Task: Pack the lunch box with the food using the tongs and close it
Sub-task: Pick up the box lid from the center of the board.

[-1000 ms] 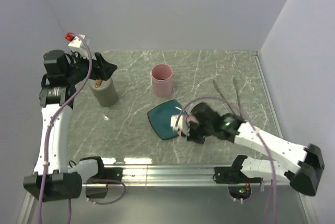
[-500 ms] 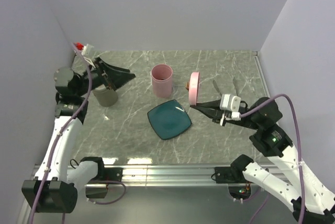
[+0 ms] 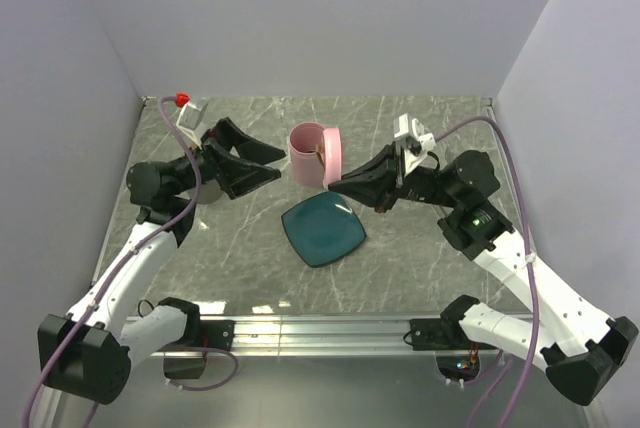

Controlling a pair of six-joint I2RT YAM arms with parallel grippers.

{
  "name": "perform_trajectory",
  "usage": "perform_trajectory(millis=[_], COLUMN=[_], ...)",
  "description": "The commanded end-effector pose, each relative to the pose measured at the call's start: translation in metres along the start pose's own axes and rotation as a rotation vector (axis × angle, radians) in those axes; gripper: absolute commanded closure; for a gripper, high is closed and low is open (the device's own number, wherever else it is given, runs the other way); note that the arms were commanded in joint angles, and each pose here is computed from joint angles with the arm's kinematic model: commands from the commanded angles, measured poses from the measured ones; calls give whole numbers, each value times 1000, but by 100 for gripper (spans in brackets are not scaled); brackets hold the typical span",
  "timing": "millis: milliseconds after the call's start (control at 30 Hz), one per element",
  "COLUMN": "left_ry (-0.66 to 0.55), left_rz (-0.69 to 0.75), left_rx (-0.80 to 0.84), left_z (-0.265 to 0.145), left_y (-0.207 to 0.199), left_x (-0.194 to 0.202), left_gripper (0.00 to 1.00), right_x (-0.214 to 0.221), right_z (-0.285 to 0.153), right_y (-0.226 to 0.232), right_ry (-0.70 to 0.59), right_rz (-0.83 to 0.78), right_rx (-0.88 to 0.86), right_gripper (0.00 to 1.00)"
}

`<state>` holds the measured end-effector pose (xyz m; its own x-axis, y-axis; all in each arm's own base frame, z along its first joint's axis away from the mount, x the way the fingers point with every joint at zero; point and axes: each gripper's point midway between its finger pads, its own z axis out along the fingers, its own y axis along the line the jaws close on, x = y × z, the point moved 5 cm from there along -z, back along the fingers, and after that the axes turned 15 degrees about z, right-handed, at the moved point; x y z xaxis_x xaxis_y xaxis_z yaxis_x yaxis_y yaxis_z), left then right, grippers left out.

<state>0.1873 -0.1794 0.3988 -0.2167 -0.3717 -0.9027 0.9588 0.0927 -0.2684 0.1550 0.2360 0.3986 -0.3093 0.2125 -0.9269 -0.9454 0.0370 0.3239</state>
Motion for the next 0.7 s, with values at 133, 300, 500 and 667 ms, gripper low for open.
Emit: perform_trajectory(millis=[133, 300, 500, 667], left_ry=[-82, -94, -112, -95], left_rz=[31, 23, 26, 6], left_rx=[101, 110, 69, 24], left_z=[22, 29, 37, 44], left_y=[-15, -18, -11, -2], left_x=[-11, -16, -25, -22], left_gripper=[20, 24, 28, 37], right_x=[-45, -47, -43, -43], right_z=[12, 17, 24, 28], right_y=[25, 26, 30, 29], right_ry=[-126, -127, -117, -118], right_rz=[48, 81, 94, 98], right_rx=[-125, -145, -170, -171], right_gripper=[100, 100, 100, 100])
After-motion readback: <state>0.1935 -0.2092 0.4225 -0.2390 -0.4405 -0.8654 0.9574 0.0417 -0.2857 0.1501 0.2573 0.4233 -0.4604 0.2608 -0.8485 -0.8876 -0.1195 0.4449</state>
